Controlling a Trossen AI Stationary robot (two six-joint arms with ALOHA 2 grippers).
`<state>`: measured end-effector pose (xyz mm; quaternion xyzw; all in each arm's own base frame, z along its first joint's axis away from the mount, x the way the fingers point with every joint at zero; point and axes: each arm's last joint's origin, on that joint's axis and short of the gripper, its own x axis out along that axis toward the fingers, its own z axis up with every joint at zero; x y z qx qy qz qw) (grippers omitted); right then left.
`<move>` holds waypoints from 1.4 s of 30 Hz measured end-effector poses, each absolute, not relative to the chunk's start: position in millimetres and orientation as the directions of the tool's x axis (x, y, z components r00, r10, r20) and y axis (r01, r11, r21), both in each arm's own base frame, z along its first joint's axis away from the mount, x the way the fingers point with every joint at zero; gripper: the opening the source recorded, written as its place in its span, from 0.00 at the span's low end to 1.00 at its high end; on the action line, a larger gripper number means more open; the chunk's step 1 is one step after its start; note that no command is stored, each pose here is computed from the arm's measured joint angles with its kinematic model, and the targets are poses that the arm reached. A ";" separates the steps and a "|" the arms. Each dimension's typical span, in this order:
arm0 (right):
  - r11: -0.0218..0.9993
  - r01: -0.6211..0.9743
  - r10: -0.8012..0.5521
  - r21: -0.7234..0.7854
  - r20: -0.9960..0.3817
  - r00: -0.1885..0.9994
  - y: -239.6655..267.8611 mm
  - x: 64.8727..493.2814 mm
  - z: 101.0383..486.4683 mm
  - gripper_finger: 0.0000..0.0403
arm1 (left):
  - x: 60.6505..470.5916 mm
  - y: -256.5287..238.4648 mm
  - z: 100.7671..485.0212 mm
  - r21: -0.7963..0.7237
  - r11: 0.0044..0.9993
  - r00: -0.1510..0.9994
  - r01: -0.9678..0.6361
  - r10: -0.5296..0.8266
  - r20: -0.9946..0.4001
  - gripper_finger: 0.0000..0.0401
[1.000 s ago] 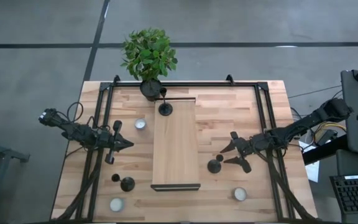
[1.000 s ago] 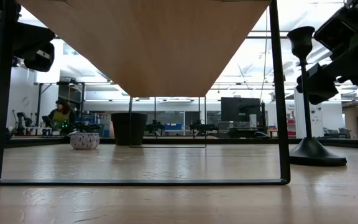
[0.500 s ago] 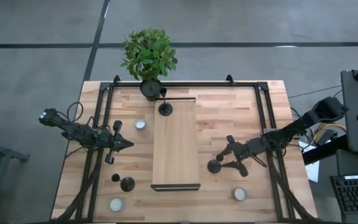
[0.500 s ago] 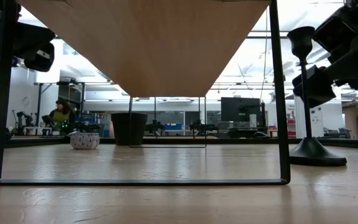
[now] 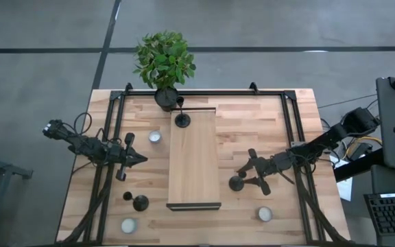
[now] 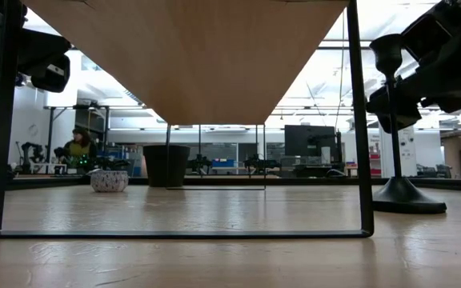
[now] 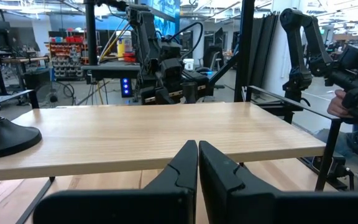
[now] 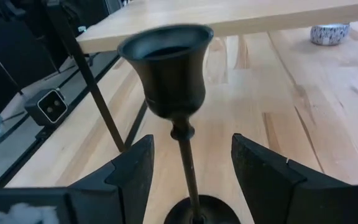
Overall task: Pick & Place candle stick holders
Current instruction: Put the right black candle holder on the shelf
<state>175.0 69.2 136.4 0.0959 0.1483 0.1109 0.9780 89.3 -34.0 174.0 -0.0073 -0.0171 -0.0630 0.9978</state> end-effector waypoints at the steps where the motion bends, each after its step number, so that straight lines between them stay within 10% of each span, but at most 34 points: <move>1: 0.957 -0.188 0.245 0.220 -0.269 0.931 69.2 175.0 136.3 0.50 | 89.3 -34.0 174.1 -0.012 0.992 0.991 0.126 -0.126 0.035 0.03; 42: 0.955 -0.196 0.252 0.223 -0.255 0.934 69.4 175.2 137.6 0.04 | 89.4 -34.0 174.0 -0.012 0.992 0.992 0.126 -0.125 0.035 0.03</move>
